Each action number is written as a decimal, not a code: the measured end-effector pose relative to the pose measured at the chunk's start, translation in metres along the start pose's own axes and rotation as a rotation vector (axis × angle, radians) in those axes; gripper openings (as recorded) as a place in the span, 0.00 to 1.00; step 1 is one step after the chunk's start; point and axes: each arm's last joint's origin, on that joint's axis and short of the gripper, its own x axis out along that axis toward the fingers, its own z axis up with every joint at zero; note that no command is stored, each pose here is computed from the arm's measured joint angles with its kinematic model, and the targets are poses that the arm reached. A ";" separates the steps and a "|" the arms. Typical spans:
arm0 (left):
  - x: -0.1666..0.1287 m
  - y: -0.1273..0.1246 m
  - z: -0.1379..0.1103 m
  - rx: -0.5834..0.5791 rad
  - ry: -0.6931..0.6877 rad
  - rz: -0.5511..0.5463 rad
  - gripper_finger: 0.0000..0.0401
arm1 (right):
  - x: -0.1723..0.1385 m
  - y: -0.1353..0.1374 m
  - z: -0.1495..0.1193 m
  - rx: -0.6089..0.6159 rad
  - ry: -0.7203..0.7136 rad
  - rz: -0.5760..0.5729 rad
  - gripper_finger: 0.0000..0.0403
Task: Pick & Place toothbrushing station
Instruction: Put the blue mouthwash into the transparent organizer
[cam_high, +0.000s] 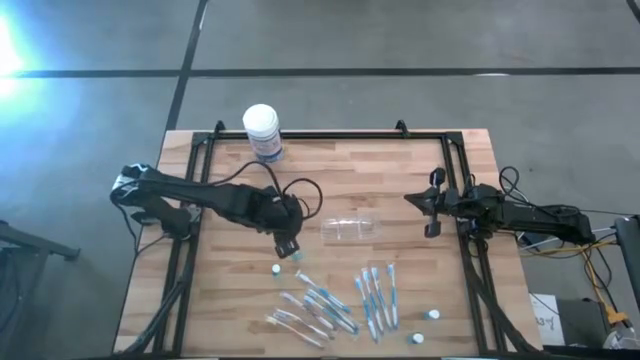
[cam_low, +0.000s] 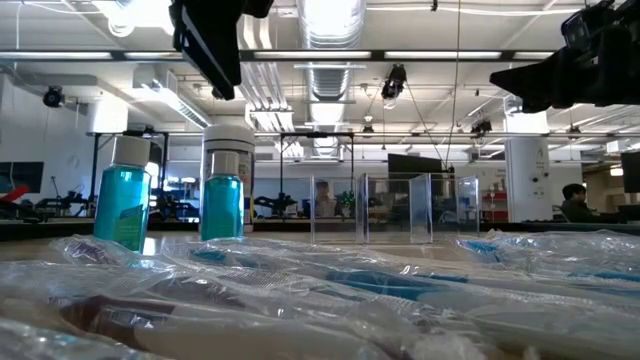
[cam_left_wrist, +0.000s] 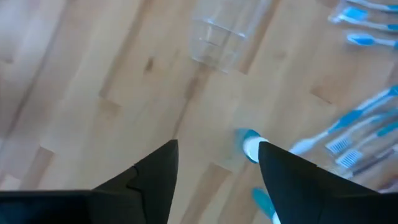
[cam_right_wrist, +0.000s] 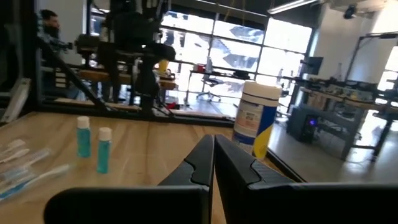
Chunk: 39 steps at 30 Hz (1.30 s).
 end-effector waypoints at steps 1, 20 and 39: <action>0.002 -0.001 0.000 0.002 0.006 0.003 0.57 | 0.000 0.000 0.000 -0.003 0.002 -0.015 0.02; 0.013 -0.042 -0.005 0.241 -0.072 -0.111 0.57 | 0.000 -0.002 0.000 -0.004 0.010 -0.072 0.02; 0.026 -0.041 0.001 -0.107 0.056 -0.142 0.57 | 0.000 -0.002 0.000 0.006 0.010 -0.072 0.02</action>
